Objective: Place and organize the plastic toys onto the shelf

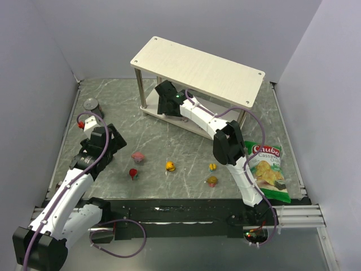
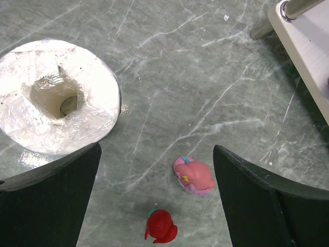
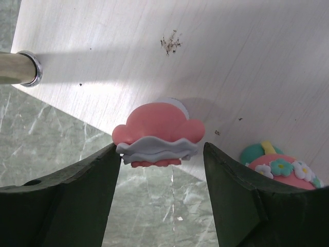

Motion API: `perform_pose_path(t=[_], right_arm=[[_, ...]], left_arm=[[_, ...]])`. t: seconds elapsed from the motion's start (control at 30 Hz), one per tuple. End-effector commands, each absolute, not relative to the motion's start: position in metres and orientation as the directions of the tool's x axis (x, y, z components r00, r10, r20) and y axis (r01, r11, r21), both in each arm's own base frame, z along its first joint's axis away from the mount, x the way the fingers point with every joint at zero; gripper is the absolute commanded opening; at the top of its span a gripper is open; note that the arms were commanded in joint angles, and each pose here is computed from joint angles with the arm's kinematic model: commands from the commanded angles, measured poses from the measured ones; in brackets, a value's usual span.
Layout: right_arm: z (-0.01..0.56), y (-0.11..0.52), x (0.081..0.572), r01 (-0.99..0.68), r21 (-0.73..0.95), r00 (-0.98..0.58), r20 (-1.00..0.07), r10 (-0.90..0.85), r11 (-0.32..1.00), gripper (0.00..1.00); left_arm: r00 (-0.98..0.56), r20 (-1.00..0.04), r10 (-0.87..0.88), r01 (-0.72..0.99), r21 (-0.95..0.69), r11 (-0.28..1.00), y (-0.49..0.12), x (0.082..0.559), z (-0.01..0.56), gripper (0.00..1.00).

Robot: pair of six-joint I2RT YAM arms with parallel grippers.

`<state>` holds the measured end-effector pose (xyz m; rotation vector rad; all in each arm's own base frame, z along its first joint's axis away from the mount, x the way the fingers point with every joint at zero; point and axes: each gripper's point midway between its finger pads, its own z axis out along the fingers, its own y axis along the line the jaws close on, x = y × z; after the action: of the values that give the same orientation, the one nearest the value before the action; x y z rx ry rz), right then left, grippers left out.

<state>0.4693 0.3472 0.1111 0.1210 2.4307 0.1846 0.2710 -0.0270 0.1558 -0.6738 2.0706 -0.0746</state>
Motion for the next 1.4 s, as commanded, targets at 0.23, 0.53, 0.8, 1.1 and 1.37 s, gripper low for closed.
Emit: perform_pose_path(t=[0.23,0.53,0.8,1.1,1.37], right_arm=[[0.141,0.347,0.492,0.031,0.226,-0.700,-0.690,0.183,0.974,0.75],[0.159,0.348,0.483,0.008,0.249,-0.679,-0.710,0.188,0.969,0.78],[0.172,0.348,0.469,-0.011,0.243,-0.662,-0.729,0.175,0.970,0.79],[0.184,0.362,0.447,-0.072,0.252,-0.651,-0.745,0.146,0.965,0.80],[0.193,0.371,0.409,-0.147,0.250,-0.653,-0.751,0.096,0.957,0.78]], left_arm=[[-0.380,-0.777,-0.501,-0.424,-0.335,0.841,-0.029,0.279,0.175,0.96],[-0.378,-0.778,-0.502,-0.418,-0.341,0.842,-0.029,0.279,0.176,0.96],[-0.375,-0.778,-0.505,-0.406,-0.351,0.843,-0.031,0.279,0.178,0.96],[-0.374,-0.776,-0.508,-0.393,-0.363,0.845,-0.033,0.278,0.180,0.96],[-0.433,-0.746,-0.506,-0.329,-0.392,0.859,-0.050,0.278,0.173,0.96]])
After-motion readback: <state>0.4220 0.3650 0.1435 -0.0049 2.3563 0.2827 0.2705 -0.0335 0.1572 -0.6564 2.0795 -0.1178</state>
